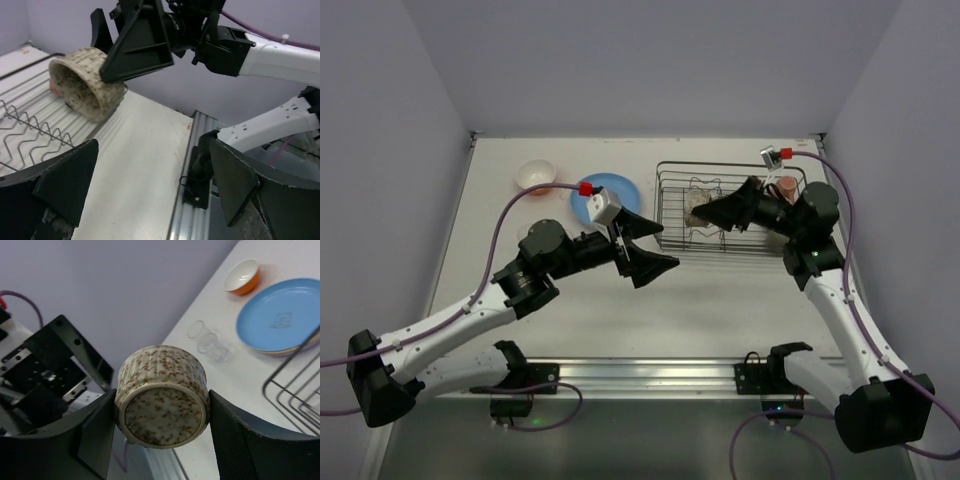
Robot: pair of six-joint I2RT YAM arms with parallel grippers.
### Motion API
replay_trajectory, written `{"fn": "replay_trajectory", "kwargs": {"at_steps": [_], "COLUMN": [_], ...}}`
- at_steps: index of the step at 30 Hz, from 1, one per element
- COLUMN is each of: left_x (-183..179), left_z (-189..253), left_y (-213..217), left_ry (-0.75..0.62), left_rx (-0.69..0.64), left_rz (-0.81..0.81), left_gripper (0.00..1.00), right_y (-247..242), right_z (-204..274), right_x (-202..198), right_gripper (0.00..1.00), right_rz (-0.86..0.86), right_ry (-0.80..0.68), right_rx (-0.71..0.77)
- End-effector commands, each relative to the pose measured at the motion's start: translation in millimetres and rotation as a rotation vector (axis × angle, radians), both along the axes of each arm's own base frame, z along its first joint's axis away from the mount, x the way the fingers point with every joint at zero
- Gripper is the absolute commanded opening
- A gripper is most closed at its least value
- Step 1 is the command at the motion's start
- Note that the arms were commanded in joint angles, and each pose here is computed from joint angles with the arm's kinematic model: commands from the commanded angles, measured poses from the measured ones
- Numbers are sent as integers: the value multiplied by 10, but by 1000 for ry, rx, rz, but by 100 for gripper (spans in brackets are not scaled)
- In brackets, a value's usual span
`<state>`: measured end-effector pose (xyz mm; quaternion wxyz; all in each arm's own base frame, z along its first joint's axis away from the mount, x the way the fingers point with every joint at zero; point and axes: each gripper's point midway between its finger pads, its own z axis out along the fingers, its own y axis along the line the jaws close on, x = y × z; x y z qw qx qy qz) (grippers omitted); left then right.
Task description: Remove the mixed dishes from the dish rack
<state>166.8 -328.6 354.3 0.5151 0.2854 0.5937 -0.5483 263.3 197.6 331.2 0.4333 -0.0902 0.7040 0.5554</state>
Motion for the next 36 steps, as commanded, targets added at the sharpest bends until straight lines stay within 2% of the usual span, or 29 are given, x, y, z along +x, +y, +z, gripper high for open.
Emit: {"fn": "replay_trajectory", "kwargs": {"at_steps": [1, 2, 8, 12, 18, 24, 31, 33, 36], "left_x": [251, 257, 65, -6, -129, -195, -203, -213, -217], "left_z": [431, 433, 528, 565, 617, 634, 683, 709, 726], "left_y": [68, 61, -102, -159, -238, -333, -350, -352, -372], "left_ry": [-248, -282, -339, -362, -396, -396, -399, -396, -385], "left_rx": [-33, -23, -58, -66, -83, -97, -113, -122, -128], "left_rz": [174, 176, 43, 2, -74, -118, -117, -120, -123], "left_gripper": [96, 91, 79, 71, 50, 45, 19, 2, 0], "right_y": [121, 143, 213, 231, 281, 332, 363, 371, 379], "right_z": [650, 673, 823, 832, 858, 847, 832, 817, 797], "right_x": [-481, -571, -841, -867, -880, -841, -836, -831, -835], "right_gripper": [16, 16, 17, 17, 17, 17, 17, 17, 18], "right_rz": [193, 235, 348, 348, 354, 361, 365, 366, 372], "right_ry": [-164, -123, -124, -110, -111, -102, -99, -94, -93], "right_rx": [166, 194, 263, 276, 279, 283, 286, 286, 289]}}
